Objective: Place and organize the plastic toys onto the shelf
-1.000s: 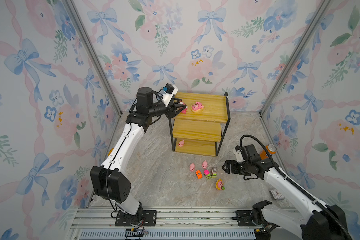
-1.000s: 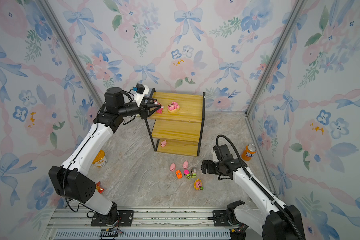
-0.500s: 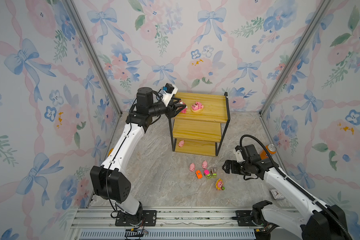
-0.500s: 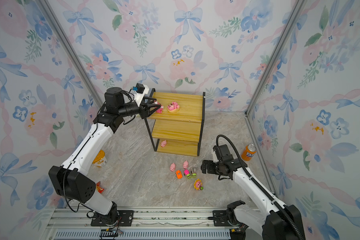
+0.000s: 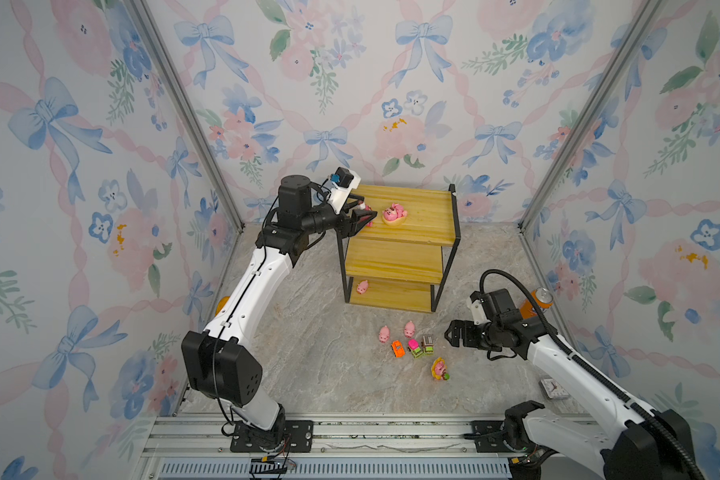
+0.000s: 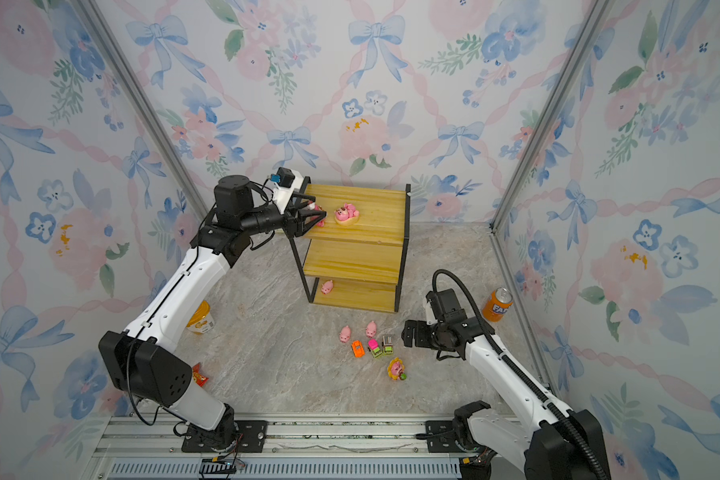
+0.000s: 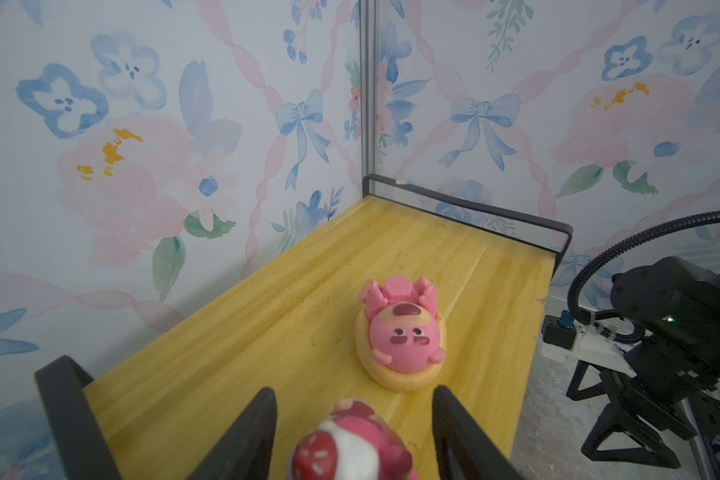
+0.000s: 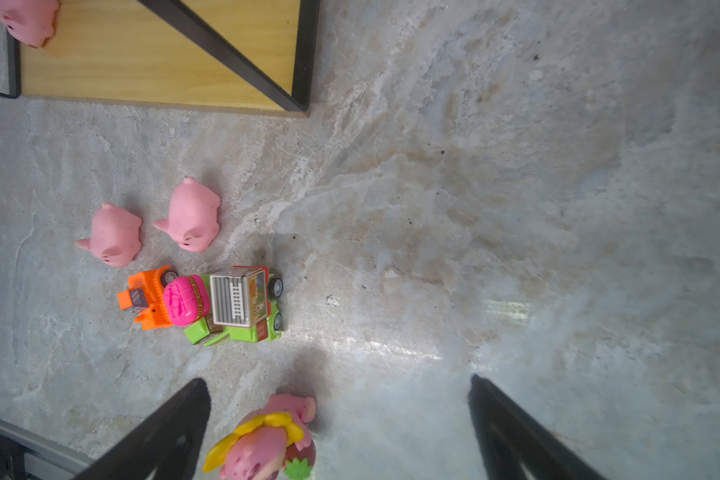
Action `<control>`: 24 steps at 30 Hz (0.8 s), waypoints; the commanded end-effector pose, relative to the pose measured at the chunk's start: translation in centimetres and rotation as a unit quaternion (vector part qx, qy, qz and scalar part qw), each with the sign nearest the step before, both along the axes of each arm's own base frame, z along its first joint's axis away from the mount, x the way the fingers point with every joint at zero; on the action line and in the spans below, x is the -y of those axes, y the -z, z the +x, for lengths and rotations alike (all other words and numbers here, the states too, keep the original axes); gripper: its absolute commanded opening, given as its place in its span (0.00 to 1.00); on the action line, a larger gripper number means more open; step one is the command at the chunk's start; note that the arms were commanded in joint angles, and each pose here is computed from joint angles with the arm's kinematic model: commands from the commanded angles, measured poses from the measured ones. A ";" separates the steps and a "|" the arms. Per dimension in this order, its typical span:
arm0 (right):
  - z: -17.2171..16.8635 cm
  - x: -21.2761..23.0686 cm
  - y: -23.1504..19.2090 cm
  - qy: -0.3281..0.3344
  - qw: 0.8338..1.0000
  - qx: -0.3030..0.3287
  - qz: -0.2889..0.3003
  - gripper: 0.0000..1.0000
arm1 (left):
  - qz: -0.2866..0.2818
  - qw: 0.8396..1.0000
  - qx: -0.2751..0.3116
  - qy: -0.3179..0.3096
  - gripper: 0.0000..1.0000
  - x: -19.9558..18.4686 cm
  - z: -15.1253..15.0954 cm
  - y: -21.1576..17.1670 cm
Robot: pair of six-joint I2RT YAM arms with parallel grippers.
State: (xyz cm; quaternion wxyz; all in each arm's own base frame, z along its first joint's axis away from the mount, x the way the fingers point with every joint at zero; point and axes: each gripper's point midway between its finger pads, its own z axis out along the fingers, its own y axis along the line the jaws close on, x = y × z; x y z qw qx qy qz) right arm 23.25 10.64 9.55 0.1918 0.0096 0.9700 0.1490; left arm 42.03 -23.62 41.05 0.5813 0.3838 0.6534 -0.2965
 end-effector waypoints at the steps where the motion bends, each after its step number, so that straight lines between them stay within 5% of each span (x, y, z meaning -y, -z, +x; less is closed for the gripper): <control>1: -0.2 0.4 0.2 0.003 1.000 -0.002 -0.004 0.99 | 0.003 1.000 0.019 -0.013 0.62 -0.4 -0.2 -1.0; 24: -0.3 0.5 0.1 0.008 1.000 0.001 -0.006 0.99 | 0.017 0.999 0.016 -0.024 0.49 -0.7 -0.3 -0.4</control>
